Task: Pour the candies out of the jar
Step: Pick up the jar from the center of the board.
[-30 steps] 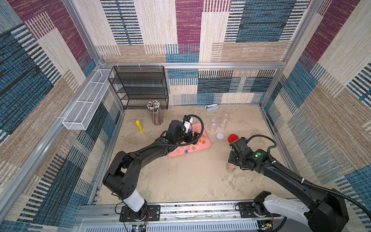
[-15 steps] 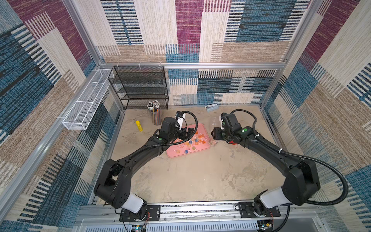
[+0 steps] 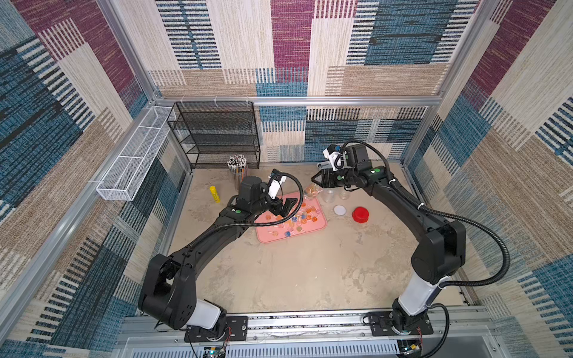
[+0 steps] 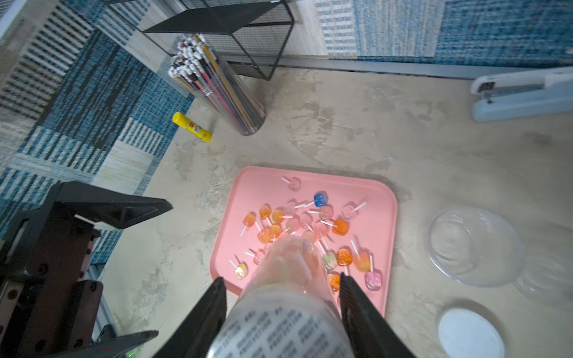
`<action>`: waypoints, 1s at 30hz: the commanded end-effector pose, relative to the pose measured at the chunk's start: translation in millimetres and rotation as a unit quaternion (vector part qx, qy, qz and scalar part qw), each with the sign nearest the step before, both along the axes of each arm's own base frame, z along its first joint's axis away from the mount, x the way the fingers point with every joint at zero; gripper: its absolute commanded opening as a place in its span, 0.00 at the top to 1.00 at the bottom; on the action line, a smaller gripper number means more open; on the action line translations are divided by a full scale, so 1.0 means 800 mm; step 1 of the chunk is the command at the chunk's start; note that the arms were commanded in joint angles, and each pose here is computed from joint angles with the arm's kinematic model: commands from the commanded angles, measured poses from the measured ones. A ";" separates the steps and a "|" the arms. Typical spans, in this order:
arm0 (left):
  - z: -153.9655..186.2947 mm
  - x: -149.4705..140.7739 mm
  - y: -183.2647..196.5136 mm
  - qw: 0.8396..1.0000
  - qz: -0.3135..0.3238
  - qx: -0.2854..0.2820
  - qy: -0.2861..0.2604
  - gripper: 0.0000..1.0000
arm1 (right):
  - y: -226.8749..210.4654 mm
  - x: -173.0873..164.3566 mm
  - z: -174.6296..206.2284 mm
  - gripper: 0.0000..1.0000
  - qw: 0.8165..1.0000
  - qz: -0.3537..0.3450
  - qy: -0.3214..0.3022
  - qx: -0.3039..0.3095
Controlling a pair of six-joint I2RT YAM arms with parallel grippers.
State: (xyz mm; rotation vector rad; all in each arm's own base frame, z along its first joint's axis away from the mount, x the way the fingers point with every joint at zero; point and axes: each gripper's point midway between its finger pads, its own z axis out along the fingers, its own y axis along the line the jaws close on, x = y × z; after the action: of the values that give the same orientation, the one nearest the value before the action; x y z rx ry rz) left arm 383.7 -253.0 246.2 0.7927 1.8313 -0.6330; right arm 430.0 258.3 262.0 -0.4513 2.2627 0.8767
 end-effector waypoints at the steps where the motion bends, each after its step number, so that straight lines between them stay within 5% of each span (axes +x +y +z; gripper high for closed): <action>1: 0.018 -0.027 -0.028 0.994 -0.105 -0.020 -0.008 0.02 | 0.022 -0.023 0.015 0.61 0.997 0.070 0.008 0.039; 12: 0.026 -0.030 -0.056 0.982 -0.184 -0.034 0.013 0.09 | 0.032 -0.061 0.045 0.64 0.988 0.124 0.018 0.085; 30: 0.014 -0.028 -0.061 0.979 -0.194 -0.038 0.036 0.12 | 0.040 -0.075 0.059 0.66 0.980 0.154 0.024 0.125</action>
State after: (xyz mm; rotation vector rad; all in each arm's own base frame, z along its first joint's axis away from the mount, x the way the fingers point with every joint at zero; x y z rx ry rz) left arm 363.4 -300.5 253.8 1.0732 1.7415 -0.9725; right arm 372.7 285.9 295.6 -0.6511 2.1865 1.2669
